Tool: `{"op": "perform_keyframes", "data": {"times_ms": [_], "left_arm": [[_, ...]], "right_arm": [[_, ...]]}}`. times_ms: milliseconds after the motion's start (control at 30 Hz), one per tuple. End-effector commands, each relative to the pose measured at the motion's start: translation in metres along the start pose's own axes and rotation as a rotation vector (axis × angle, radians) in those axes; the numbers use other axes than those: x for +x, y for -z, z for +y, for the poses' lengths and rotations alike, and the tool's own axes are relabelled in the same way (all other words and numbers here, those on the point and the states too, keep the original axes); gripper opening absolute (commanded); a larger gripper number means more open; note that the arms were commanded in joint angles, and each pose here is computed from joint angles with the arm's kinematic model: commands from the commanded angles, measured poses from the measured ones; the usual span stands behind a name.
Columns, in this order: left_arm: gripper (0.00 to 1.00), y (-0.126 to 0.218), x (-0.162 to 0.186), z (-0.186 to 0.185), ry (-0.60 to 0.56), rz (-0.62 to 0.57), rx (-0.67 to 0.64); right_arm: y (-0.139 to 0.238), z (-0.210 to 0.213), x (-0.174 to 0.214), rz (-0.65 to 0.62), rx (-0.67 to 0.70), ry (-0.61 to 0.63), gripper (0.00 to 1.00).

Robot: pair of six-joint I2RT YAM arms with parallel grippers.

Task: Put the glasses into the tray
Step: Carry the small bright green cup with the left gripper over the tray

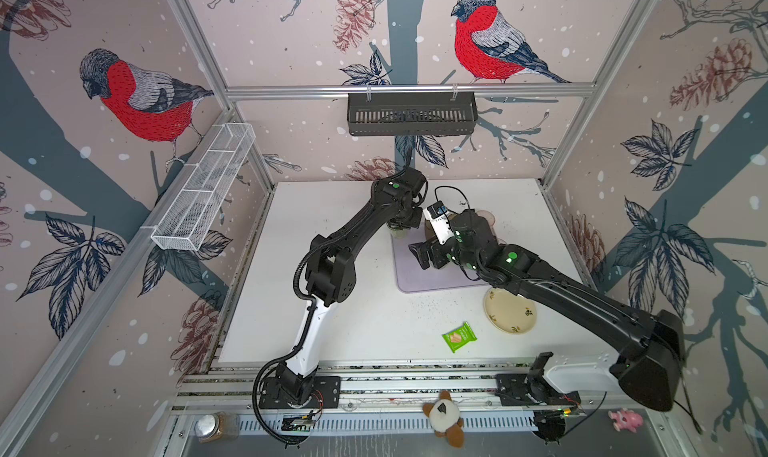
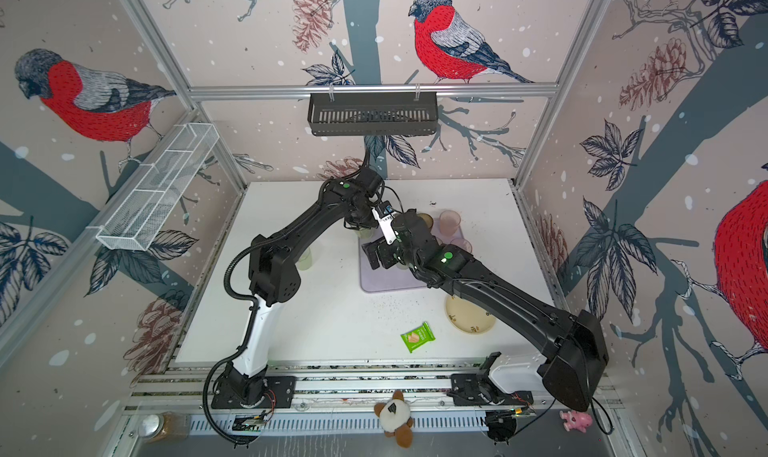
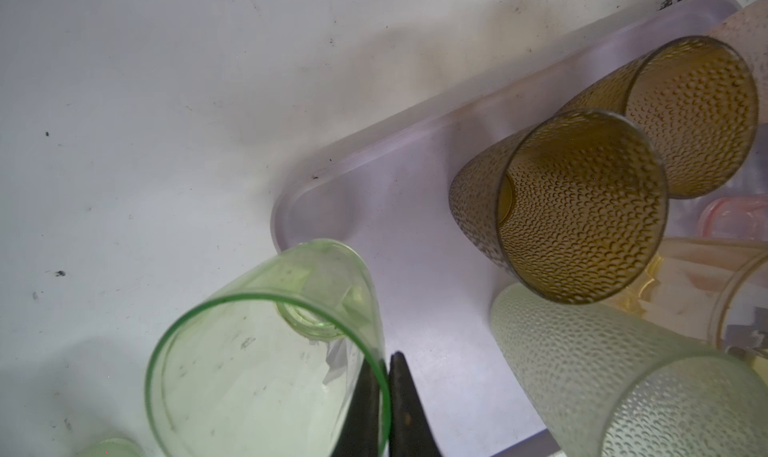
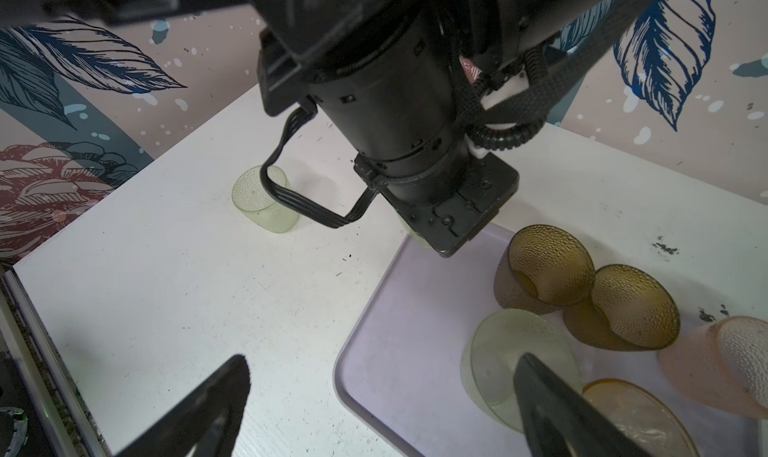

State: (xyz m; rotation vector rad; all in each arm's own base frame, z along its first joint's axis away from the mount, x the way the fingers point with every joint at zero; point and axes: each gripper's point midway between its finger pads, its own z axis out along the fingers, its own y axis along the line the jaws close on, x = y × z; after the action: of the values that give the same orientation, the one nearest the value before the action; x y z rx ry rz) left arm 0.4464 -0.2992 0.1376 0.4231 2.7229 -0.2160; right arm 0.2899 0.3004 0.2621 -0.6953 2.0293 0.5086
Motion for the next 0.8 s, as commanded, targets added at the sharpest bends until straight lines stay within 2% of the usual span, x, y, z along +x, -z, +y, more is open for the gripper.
{"op": "perform_keyframes", "data": {"times_ms": [0,767], "left_arm": [[0.02,-0.001,0.0,-0.001,0.006,0.003,0.006],[0.02,-0.016,0.0,-0.004,0.004,0.013,0.019]], "right_arm": [[-0.001,0.0,-0.008,-0.022,-0.002,0.007,1.0],[0.0,-0.007,-0.009,-0.021,0.014,0.0,0.99]]}}
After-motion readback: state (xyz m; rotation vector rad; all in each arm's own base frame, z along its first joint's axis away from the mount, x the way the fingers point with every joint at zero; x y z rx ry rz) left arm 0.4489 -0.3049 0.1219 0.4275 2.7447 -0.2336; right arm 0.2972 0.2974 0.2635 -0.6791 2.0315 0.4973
